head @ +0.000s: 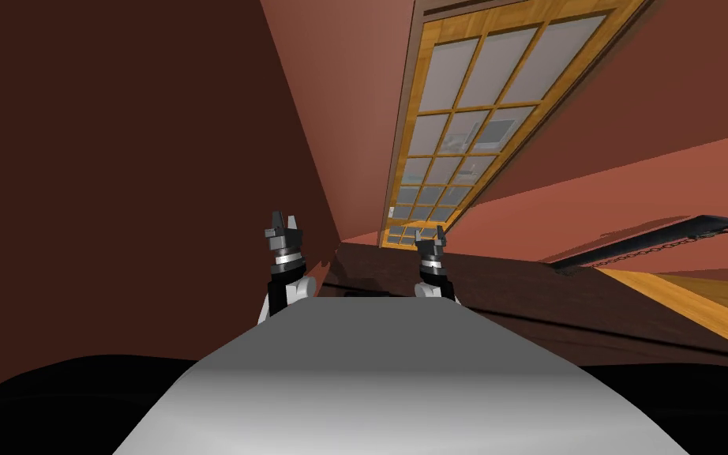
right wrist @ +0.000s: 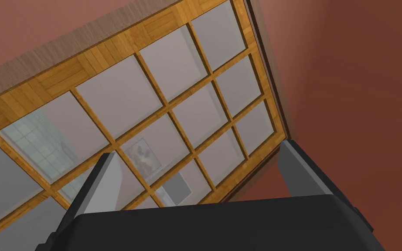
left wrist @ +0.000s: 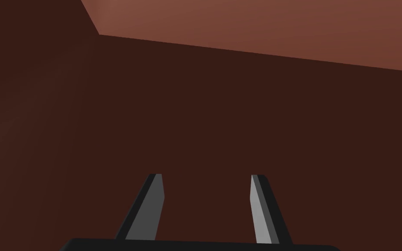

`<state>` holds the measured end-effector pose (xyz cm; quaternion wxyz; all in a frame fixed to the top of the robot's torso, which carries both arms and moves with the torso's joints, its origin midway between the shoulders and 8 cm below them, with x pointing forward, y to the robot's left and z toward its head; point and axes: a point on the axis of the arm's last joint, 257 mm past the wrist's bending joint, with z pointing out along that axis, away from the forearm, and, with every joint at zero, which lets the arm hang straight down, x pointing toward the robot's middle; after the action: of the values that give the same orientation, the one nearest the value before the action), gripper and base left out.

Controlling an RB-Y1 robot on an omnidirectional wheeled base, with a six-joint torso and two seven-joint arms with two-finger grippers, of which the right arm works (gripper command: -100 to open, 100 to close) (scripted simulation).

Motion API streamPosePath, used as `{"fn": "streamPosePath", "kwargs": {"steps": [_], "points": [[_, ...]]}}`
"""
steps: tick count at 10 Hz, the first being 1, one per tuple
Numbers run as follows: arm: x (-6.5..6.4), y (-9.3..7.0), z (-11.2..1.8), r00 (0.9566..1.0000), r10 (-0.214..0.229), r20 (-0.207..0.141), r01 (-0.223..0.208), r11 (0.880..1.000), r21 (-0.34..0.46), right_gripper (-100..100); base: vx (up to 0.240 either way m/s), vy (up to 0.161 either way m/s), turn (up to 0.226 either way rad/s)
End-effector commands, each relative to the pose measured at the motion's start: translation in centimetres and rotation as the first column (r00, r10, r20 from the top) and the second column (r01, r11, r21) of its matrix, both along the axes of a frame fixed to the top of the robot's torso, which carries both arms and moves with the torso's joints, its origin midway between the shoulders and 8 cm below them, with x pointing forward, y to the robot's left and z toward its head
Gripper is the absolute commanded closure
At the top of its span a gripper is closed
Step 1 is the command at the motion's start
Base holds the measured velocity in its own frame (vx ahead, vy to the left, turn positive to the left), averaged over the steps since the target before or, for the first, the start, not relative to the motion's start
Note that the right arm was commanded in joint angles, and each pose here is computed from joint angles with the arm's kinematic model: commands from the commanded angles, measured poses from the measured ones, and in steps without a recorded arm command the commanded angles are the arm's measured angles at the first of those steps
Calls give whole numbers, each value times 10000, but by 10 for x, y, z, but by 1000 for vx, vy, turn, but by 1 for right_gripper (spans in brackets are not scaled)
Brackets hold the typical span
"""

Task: Pull the door open

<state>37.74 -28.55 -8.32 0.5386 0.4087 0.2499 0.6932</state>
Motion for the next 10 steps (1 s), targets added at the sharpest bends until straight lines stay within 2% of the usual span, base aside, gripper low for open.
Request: {"fn": "streamPosePath", "kwargs": {"steps": [1,3,5,8,10], "points": [[1,-2,-13,9995,304,-54,-300,9972,691,-100,127,-17,145],[1,-4,-26,9983,571,-122,-549,9892,1357,-100,103,0,103],[1,-7,-40,9964,824,-179,-770,9757,2053,-100,109,-17,116],[-1,-12,-61,9931,1144,-244,-1015,9465,3065,-100,95,-12,107],[-3,-17,-76,9909,1320,-276,-1123,9213,3724,-100,97,-18,111]]}}
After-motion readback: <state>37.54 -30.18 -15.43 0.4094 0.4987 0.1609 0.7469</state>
